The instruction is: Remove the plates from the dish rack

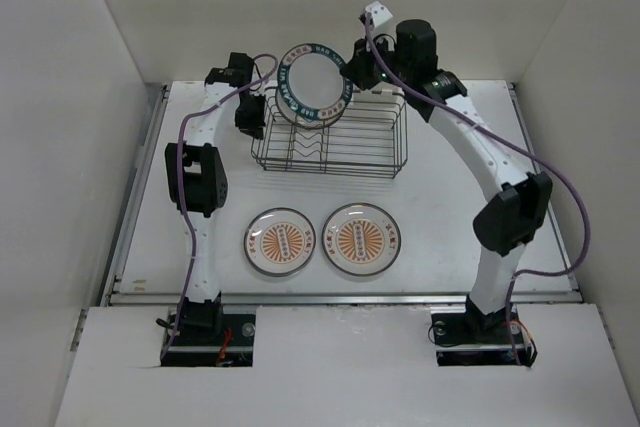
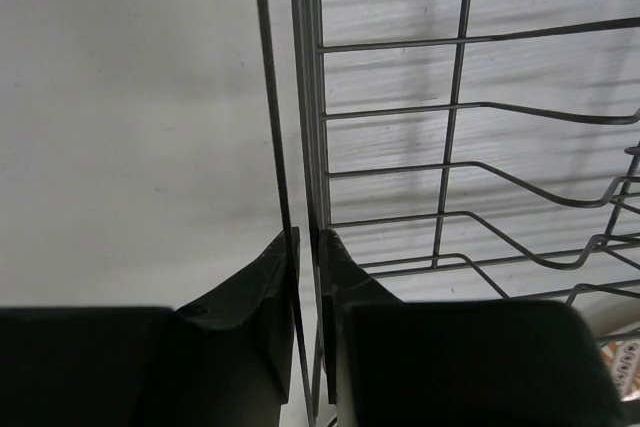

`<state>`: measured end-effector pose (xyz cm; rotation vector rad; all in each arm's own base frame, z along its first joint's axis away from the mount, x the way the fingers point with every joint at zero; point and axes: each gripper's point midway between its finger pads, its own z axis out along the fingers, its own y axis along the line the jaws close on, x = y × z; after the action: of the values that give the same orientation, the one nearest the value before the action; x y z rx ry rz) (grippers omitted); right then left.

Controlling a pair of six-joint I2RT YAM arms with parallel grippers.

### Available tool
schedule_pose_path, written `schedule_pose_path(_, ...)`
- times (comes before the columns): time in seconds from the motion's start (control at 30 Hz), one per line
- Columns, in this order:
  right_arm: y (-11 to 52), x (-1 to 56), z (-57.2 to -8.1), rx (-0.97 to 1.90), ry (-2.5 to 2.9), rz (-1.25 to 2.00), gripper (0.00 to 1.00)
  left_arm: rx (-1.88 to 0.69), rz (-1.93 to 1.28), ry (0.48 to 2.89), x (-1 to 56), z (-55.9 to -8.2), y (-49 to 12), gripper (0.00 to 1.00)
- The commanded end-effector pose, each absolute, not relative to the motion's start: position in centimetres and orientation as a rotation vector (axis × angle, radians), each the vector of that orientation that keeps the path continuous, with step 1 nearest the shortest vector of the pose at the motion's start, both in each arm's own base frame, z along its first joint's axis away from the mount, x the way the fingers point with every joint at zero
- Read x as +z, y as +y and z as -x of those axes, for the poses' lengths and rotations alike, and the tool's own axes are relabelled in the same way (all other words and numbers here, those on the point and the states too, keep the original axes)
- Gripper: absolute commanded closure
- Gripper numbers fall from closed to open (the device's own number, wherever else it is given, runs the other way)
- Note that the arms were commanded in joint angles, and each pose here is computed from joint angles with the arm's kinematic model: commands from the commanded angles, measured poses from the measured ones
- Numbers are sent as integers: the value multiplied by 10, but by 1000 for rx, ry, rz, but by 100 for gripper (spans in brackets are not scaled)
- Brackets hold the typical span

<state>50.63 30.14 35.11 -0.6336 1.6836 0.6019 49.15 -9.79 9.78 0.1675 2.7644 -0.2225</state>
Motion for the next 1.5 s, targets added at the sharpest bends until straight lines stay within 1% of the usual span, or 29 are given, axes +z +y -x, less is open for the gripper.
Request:
schedule_pose_path(0.0, 313, 355, -439, 766, 1720, 768, 100, -352, -93, 2806, 111, -471, -110, 100)
schedule_pose_path(0.03, 318, 334, -421, 817, 1776, 810, 100, -365, -81, 2805, 112, -472, -107, 100)
schedule_pose_path(0.1, 317, 320, -387, 888, 1851, 851, 100, -368, -65, 2807, 116, -470, -107, 100)
schedule_pose_path(0.13, 322, 296, -368, 945, 1909, 894, 100, -383, -68, 2806, 116, -470, -109, 100)
schedule_pose_path(0.2, 327, 278, -342, 1027, 1978, 914, 100, -403, -73, 2796, 121, -469, -111, 100)
schedule_pose_path(0.27, 342, 252, -309, 1141, 2047, 968, 100, -428, -74, 2815, 119, -464, -114, 100)
schedule_pose_path(0.33, 358, 230, -293, 1214, 2097, 1019, 100, -441, -78, 2805, 123, -463, -115, 100)
schedule_pose_path(0.37, 372, 218, -274, 1266, 2113, 1079, 100, -441, -76, 2814, 121, -462, -115, 100)
schedule_pose_path(0.4, 381, 199, -272, 1278, 2157, 1101, 100, -426, -87, 2814, 120, -462, -113, 100)
schedule_pose_path(0.47, 396, 181, -259, 1318, 2202, 1144, 100, -425, -87, 2814, 120, -462, -113, 100)
schedule_pose_path(0.63, 421, 143, -268, 1319, 2287, 1117, 100, -423, -100, 2813, 121, -460, -112, 100)
schedule_pose_path(0.8, 423, 123, -283, 1235, 2340, 1065, 99, -421, -111, 2824, 120, -454, -111, 100)
schedule_pose_path(0.9, 421, 117, -285, 1199, 2370, 1038, 87, -421, -112, 2815, 125, -454, -111, 100)
schedule_pose_path(0.93, 420, 116, -287, 1182, 2373, 1032, 80, -421, -111, 2824, 122, -452, -111, 100)
schedule_pose_path(1.0, 421, 108, -285, 1158, 2385, 1023, 78, -421, -112, 2815, 122, -454, -111, 100)
schedule_pose_path(1.07, 421, 106, -287, 1151, 2387, 1009, 78, -421, -112, 2815, 124, -452, -111, 100)
schedule_pose_path(1.13, 422, 104, -288, 1150, 2389, 1009, 72, -421, -112, 2815, 124, -452, -111, 100)
schedule_pose_path(1.2, 420, 105, -287, 1147, 2406, 1008, 63, -421, -112, 2815, 124, -452, -111, 100)
schedule_pose_path(1.23, 418, 99, -286, 1132, 2429, 1004, 57, -421, -112, 2815, 124, -452, -111, 100)
schedule_pose_path(1.27, 418, 99, -286, 1132, 2430, 1003, 49, -421, -112, 2815, 124, -452, -111, 100)
schedule_pose_path(1.37, 414, 118, -287, 1106, 2399, 992, 40, -421, -112, 2815, 124, -452, -111, 100)
schedule_pose_path(1.4, 412, 124, -290, 1078, 2377, 992, 34, -419, -125, 2814, 124, -452, -111, 100)
schedule_pose_path(1.47, 408, 144, -293, 1048, 2324, 988, 28, -419, -125, 2814, 124, -452, -111, 100)
